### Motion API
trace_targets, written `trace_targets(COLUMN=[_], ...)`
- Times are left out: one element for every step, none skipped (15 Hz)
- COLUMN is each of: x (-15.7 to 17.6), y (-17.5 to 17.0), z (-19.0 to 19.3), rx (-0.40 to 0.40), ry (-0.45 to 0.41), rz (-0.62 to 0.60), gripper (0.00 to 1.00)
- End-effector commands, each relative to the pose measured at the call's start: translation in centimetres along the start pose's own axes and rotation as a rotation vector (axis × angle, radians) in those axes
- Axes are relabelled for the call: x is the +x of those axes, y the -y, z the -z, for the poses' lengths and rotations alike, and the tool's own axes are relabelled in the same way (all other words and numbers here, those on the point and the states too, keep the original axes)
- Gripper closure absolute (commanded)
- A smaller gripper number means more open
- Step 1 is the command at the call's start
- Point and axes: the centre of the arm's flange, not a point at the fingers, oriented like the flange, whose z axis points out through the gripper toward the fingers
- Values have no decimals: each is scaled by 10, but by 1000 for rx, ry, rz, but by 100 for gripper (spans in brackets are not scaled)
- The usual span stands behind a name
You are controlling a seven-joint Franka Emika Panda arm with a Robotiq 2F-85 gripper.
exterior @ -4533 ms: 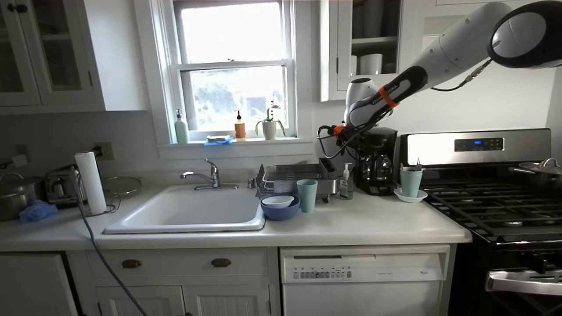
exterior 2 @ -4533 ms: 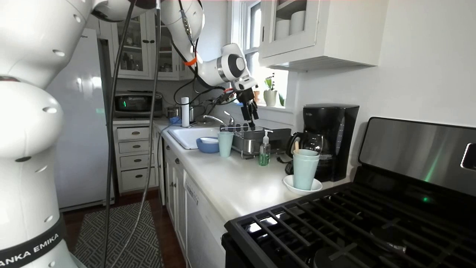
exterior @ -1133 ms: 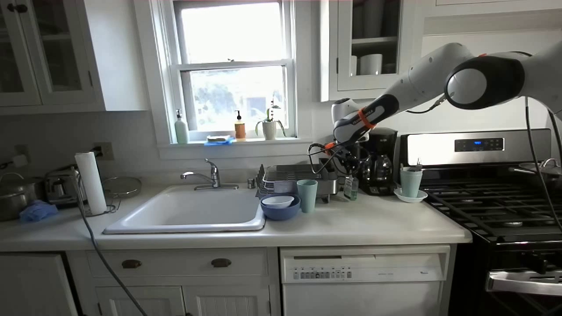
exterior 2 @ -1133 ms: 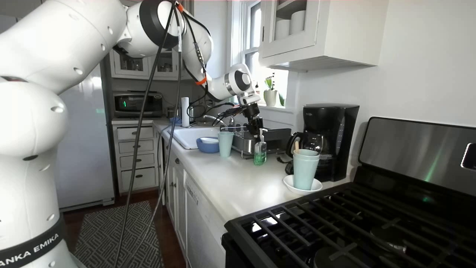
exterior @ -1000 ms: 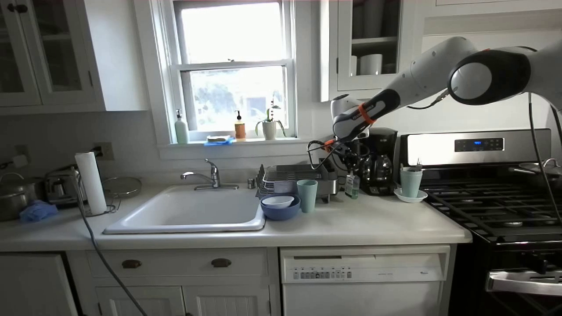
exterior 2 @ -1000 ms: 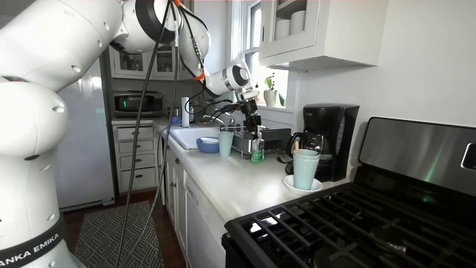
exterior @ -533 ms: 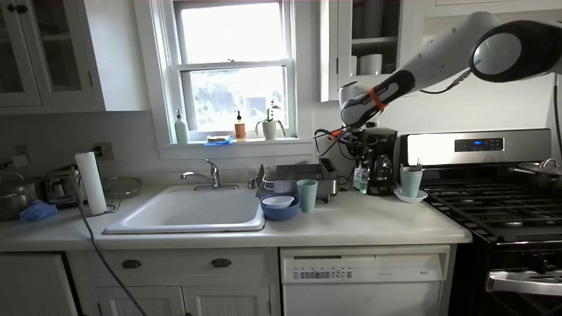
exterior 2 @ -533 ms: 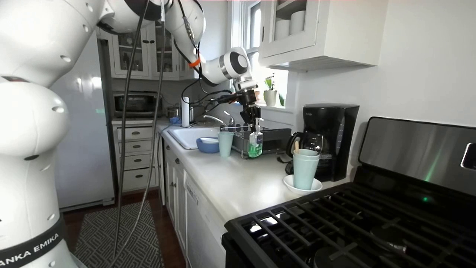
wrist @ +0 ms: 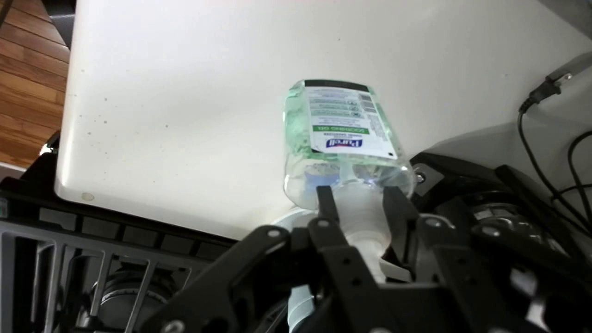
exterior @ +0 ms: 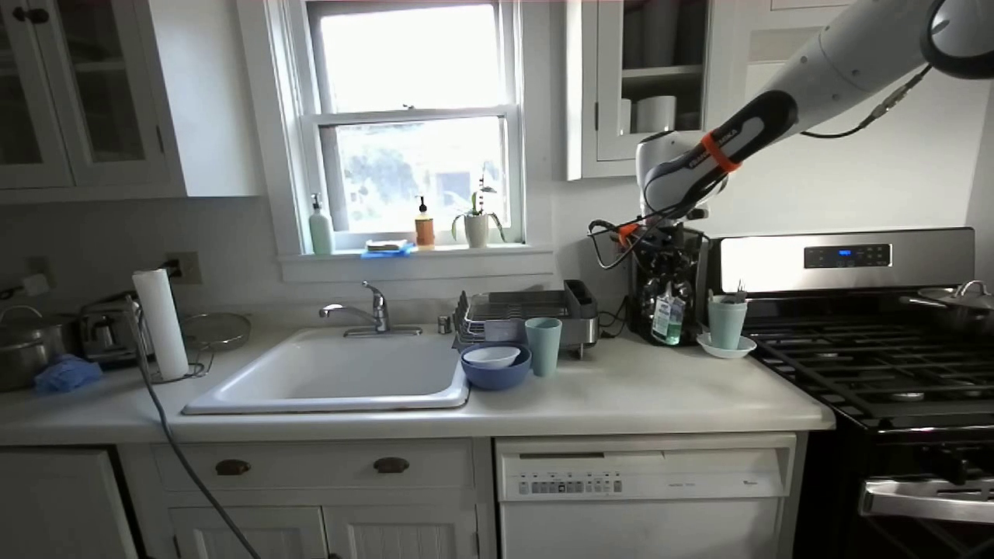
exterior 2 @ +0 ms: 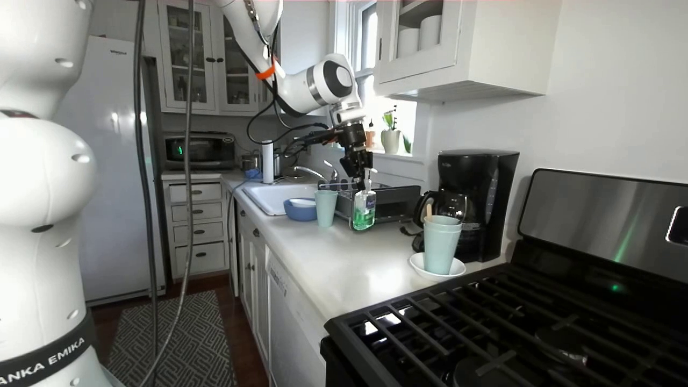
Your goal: Move the soap bottle to the right
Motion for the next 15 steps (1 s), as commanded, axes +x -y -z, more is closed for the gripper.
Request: trace_targets(x=[19, 24, 30, 37, 44, 51, 59, 68, 76, 87, 95, 107, 89, 97, 103], y=[-54, -62, -69, -76, -83, -89, -94, -97, -100, -102, -104, -106, -94, -97, -100], z=[10, 9, 7, 5, 2, -2, -6, -13, -20, -29, -35, -44, -37, -43, -47], rx=[34, 28, 20, 8, -2, -9, -14, -14, -17, -12, -4, 6, -30, -23, -20], ry=[-52, -76, -96, -109, -118, -125, -128, -138, -141, -143, -129, -95, -118, -114, -112], rz=[34, 55, 71, 96, 117, 132, 150, 188, 230, 276, 294, 298, 259, 273, 278], gripper=[90, 90, 91, 91, 91, 91, 91, 91, 91, 91, 91, 91, 69, 69, 69])
